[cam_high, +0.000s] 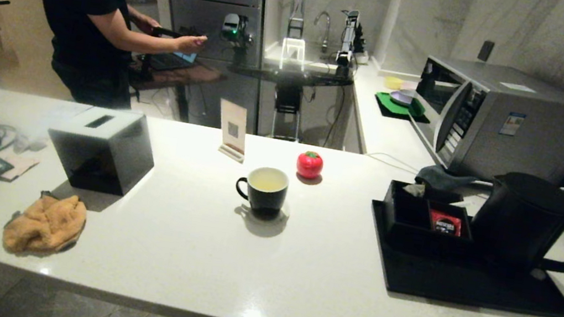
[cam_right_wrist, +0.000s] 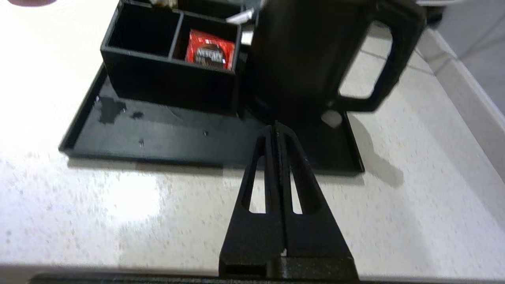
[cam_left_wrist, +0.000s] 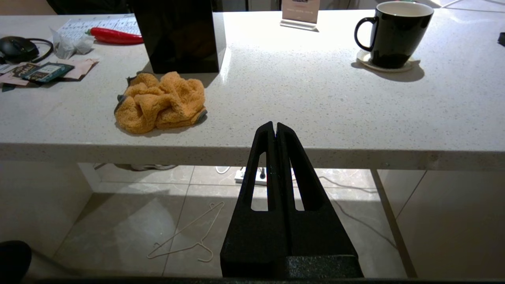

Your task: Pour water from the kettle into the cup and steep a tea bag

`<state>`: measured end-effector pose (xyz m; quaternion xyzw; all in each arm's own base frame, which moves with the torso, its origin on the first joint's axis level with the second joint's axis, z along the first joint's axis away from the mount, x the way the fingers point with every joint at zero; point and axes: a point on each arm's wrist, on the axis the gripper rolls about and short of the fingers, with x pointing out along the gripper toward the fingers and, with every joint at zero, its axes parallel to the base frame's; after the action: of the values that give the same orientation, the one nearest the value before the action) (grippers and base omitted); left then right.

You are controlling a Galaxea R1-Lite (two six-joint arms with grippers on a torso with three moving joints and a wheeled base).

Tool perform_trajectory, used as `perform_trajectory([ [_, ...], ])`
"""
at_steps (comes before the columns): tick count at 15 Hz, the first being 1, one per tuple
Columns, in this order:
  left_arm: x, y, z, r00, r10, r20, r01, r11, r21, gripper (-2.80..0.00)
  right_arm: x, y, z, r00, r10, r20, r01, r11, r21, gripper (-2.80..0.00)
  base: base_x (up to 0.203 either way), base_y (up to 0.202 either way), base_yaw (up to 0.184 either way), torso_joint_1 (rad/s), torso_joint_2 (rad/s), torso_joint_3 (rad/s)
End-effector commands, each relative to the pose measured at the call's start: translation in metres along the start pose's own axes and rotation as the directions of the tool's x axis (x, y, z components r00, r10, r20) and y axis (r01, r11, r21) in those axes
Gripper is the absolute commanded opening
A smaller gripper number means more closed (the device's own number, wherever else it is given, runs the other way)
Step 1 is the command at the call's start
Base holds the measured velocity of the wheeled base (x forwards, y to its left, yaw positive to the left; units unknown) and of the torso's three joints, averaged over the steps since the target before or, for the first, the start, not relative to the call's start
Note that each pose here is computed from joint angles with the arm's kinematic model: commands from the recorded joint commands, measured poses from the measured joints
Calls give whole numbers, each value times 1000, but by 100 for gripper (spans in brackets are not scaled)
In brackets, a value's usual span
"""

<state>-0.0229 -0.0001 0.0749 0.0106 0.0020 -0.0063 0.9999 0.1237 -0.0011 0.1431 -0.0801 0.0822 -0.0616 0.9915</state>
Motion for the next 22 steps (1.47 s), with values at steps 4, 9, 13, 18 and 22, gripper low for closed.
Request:
perform_trajectory([
  [4,0,0,0,1000,0,-1,0,1000,0,-280,37,4,17,1000,18,-13,-18,1000,8,-280,0,0,0,0,0,0],
  [9,0,0,0,1000,0,-2,0,1000,0,-280,75,14,44,991,125,40,-127,990,54,-280,0,0,0,0,0,0],
  [13,0,0,0,1000,0,-2,0,1000,0,-280,116,28,70,980,178,87,-187,976,110,-280,0,0,0,0,0,0],
  [18,0,0,0,1000,0,-1,0,1000,0,-280,150,46,92,966,257,37,-259,952,161,-280,0,0,0,0,0,0],
  [22,0,0,0,1000,0,-1,0,1000,0,-280,164,53,88,955,279,-102,-256,947,194,-280,0,0,0,0,0,0],
])
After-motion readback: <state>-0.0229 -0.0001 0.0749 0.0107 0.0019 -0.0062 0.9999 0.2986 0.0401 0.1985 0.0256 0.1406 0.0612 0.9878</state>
